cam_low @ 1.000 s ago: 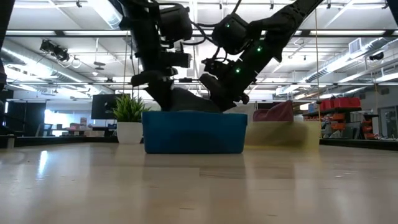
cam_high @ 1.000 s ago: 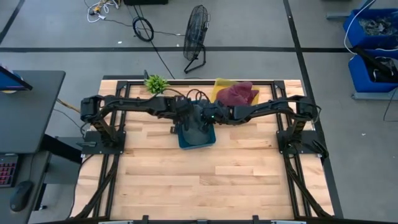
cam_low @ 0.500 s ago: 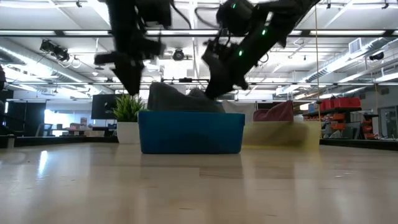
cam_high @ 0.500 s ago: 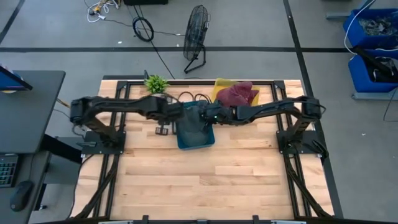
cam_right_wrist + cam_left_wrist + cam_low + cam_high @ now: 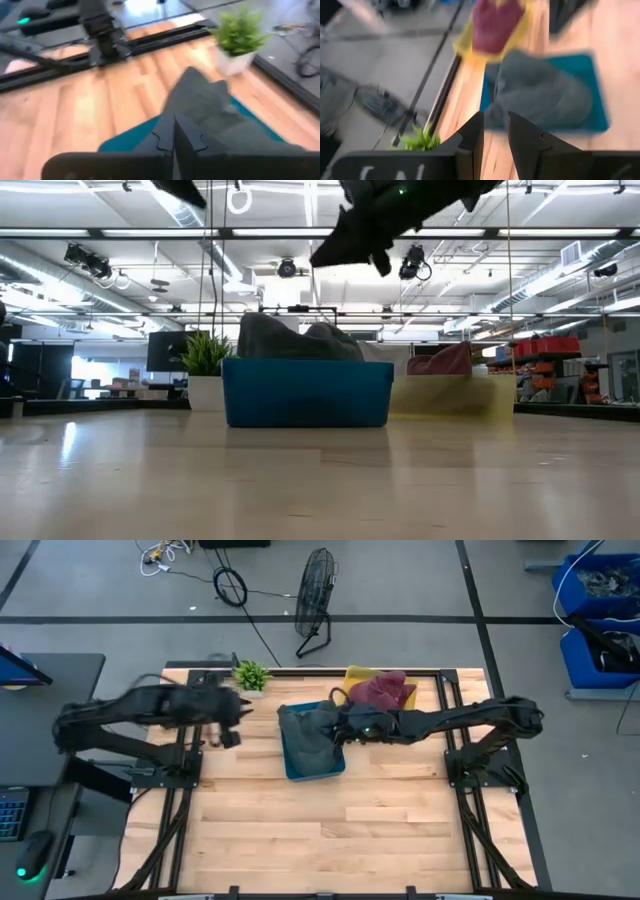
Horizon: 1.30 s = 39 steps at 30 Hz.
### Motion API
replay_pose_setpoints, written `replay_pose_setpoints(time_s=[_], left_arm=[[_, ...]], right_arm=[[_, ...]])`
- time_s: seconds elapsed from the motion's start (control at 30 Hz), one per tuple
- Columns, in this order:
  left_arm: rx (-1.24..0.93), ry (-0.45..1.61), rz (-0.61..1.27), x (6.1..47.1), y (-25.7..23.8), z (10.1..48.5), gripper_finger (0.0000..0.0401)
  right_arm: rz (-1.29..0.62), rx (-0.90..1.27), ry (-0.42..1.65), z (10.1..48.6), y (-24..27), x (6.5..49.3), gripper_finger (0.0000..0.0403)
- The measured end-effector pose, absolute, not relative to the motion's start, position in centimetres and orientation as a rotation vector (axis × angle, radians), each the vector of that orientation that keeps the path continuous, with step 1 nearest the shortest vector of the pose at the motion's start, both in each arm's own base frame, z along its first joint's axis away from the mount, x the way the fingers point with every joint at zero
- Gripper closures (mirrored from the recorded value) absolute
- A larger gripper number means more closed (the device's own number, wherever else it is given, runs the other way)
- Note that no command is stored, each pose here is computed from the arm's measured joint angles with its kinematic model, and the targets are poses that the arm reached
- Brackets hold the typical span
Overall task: Pick & Place hat
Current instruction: Put the black cap into the blue bin
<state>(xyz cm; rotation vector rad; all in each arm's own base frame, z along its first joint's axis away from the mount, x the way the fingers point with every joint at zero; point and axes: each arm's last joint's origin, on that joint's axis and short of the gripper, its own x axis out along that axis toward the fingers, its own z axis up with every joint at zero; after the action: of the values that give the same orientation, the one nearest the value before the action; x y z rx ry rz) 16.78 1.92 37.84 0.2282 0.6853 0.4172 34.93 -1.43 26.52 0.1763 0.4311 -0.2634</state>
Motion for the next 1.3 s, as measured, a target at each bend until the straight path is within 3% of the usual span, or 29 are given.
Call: replay_pose_setpoints(time_s=[0.23,0.33,0.63,1.07,1.3], left_arm=[[0.132,0.437,0.331,12.2,0.4,40.4,0.0314],[0.162,0.366,0.342,12.1,0.2,40.1,0.0314],[0.198,0.19,0.415,14.3,0.4,31.7,0.0314],[-0.019,0.252,0.469,14.7,0.9,22.8,0.0314],[-0.012,0.215,0.466,14.7,0.9,22.5,0.0314]], right_arm=[[-0.244,0.118,0.51,20.9,-0.6,38.0,0.0394],[-0.27,0.117,0.537,18.4,-1.3,39.0,0.0394],[-0.384,0.232,0.6,14.8,-4.4,39.5,0.0394],[-0.405,0.291,0.663,13.5,-5.6,39.2,0.0394],[-0.272,0.265,0.555,17.0,-4.0,39.1,0.0394]])
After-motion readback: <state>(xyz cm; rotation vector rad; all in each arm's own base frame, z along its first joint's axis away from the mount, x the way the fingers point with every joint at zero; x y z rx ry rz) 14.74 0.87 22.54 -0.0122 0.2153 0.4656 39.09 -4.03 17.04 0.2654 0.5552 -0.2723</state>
